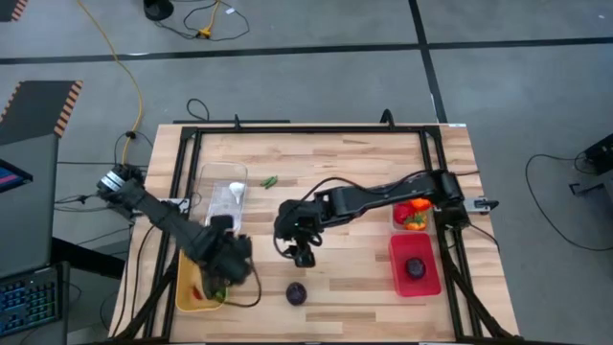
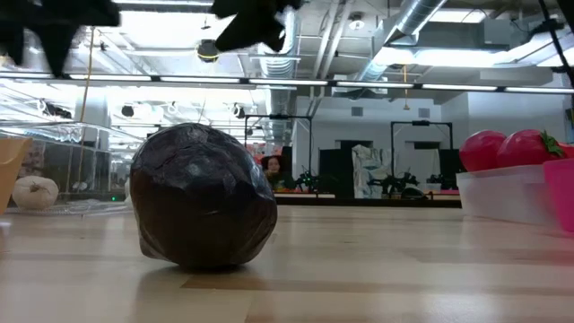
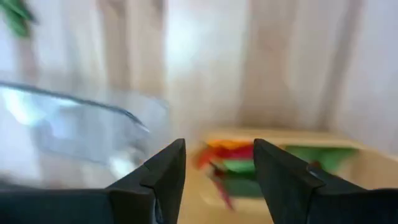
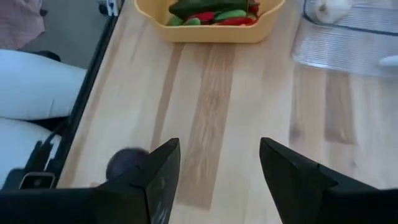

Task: Sort produce into baskets
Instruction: Put the green chili pepper into the yellow bin

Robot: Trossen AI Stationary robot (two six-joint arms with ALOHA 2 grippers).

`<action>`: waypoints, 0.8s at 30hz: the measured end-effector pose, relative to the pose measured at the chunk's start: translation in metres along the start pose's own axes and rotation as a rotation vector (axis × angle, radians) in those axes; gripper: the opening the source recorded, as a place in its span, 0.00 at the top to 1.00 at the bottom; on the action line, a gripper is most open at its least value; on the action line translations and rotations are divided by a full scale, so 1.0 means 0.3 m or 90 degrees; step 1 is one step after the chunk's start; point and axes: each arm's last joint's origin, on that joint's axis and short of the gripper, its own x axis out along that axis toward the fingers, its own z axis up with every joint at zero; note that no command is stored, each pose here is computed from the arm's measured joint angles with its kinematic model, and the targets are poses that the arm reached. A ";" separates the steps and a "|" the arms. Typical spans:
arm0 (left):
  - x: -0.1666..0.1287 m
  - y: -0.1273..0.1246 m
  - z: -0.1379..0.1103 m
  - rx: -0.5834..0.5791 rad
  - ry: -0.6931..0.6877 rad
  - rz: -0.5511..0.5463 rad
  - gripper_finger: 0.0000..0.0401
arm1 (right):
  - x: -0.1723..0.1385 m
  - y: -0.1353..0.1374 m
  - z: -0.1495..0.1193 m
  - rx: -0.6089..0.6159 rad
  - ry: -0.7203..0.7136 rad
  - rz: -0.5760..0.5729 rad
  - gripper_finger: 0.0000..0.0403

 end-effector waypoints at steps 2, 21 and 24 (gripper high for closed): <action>0.008 0.048 0.034 0.007 -0.007 0.020 0.57 | -0.047 0.016 0.000 -0.005 0.006 -0.024 0.38; 0.100 0.578 0.314 -0.006 -0.178 0.044 0.57 | -0.158 0.089 -0.069 -0.018 0.124 -0.187 0.38; 0.148 0.632 0.344 -0.007 -0.169 0.049 0.57 | -0.162 0.084 -0.082 -0.008 0.147 -0.210 0.38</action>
